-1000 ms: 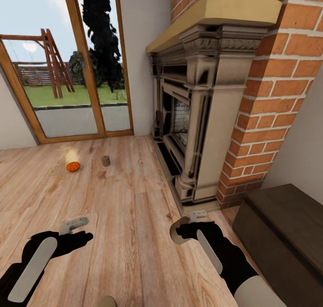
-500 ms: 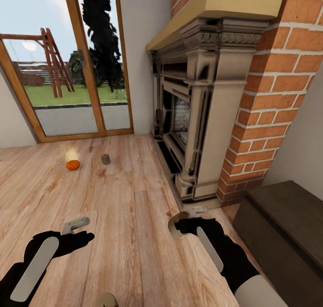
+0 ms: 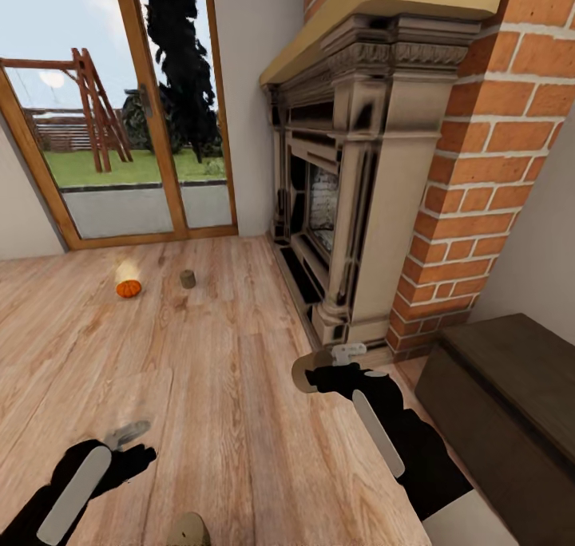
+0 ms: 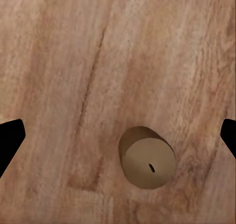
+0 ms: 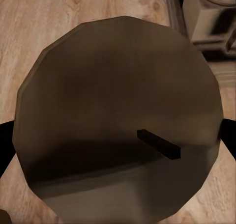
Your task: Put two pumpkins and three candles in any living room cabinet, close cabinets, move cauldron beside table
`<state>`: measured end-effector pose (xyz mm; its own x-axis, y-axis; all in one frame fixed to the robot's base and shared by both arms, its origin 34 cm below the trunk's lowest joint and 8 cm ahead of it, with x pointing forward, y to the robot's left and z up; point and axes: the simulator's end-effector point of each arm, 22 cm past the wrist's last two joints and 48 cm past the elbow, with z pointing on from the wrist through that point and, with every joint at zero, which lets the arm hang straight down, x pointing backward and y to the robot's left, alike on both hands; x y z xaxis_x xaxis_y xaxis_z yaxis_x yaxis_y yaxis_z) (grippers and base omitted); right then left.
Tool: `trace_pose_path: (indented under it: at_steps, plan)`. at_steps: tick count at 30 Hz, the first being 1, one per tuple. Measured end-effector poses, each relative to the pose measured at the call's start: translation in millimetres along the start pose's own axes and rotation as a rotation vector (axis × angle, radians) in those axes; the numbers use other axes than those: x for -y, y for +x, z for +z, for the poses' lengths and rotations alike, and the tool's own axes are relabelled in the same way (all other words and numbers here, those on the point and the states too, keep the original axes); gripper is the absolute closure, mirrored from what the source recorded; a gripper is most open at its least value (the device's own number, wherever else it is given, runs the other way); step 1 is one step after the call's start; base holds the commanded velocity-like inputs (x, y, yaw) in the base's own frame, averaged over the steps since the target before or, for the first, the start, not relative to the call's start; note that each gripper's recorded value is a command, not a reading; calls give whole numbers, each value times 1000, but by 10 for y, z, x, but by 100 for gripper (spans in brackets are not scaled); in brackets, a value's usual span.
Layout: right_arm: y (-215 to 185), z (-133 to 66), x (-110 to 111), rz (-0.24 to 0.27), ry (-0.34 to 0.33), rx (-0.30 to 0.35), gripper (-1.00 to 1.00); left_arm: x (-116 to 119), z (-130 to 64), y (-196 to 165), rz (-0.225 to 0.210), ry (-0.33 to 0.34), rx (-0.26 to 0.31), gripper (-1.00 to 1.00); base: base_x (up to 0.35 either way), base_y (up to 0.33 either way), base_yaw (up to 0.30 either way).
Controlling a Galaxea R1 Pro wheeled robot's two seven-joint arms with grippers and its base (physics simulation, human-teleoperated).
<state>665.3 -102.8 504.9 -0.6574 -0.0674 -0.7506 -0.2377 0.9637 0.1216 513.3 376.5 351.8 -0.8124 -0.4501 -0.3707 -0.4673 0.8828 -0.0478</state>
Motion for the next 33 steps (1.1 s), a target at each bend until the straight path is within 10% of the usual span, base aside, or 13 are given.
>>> trace_pose_path:
  at_steps: [12, 33]
  plan:
    - [269, 197, 38, 14, -1, -52, 100, 22, 626, 600, -2, -16, 15, -100, 0, 0, 0]
    - [463, 350, 57, 24, -6, -89, 100, 471, 777, 975, 40, 68, -5, -100, 0, 0, 0]
